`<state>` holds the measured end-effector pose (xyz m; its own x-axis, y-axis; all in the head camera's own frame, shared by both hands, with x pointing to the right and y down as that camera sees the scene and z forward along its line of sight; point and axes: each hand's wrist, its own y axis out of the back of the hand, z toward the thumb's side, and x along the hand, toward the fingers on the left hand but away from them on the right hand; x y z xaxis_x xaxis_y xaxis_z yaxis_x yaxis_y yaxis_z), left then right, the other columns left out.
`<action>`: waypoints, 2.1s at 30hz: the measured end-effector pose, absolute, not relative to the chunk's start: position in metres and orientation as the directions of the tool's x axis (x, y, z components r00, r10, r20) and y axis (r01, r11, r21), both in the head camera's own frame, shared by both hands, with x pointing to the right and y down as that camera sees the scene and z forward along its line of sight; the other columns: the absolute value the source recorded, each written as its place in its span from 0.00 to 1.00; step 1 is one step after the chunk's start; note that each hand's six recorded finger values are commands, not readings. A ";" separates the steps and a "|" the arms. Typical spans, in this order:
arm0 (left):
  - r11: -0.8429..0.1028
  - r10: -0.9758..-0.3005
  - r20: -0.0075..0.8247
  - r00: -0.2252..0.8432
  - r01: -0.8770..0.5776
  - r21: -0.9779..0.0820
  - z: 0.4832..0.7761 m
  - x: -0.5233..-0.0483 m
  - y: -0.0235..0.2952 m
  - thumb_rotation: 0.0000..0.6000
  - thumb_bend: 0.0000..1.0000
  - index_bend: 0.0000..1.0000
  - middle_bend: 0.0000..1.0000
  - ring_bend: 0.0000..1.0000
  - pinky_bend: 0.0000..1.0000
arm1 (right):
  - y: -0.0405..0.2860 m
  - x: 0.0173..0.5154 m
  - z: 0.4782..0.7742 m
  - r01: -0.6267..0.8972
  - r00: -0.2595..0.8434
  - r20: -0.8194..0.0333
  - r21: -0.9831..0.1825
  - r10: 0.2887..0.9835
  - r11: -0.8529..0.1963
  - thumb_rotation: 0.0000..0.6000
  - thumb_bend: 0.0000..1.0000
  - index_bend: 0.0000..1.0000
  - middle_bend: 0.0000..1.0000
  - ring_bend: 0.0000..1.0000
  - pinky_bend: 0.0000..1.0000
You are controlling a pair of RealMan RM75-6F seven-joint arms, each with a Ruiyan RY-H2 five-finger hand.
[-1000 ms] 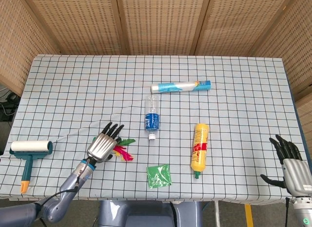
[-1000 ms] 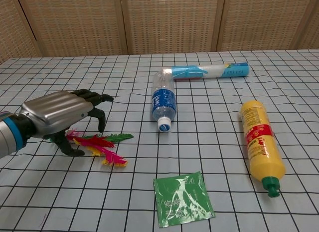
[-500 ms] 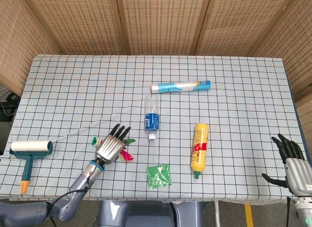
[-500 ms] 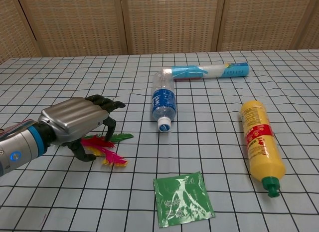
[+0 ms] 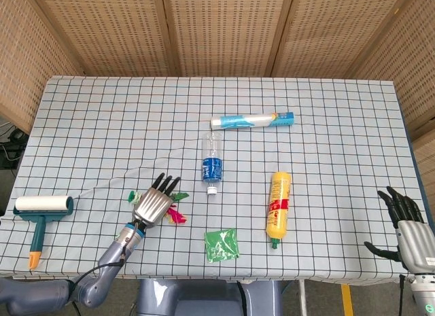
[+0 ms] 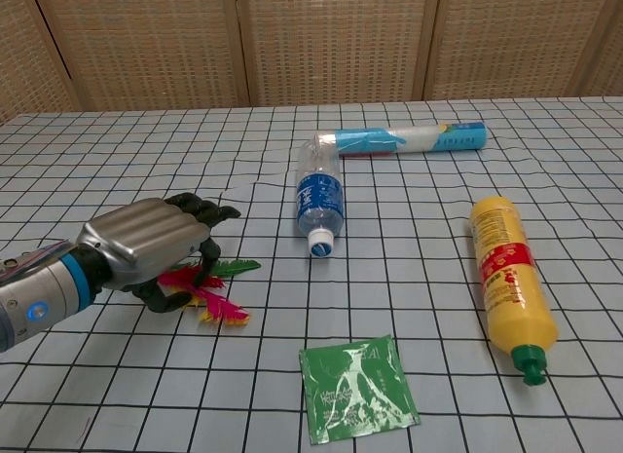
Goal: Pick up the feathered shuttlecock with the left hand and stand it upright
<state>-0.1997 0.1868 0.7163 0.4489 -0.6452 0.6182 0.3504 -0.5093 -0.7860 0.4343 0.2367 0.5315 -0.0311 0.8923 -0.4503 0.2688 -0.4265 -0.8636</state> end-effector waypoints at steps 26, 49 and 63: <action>-0.446 -0.740 0.516 0.432 0.260 -0.856 0.663 -0.230 0.139 1.00 0.58 0.65 0.00 0.00 0.00 | 0.236 0.433 0.530 0.275 -0.020 -0.434 -0.869 0.901 -0.413 1.00 0.08 0.03 0.00 0.00 0.00; -0.462 -0.814 0.468 0.345 0.104 -0.881 0.656 -0.276 0.103 1.00 0.55 0.60 0.00 0.00 0.00 | 0.239 0.430 0.538 0.250 -0.014 -0.453 -0.865 0.891 -0.436 1.00 0.08 0.03 0.00 0.00 0.00; -0.465 -0.823 0.458 0.337 0.064 -0.883 0.663 -0.280 0.108 1.00 0.33 0.38 0.00 0.00 0.00 | 0.239 0.429 0.538 0.247 -0.015 -0.454 -0.865 0.891 -0.436 1.00 0.08 0.03 0.00 0.00 0.00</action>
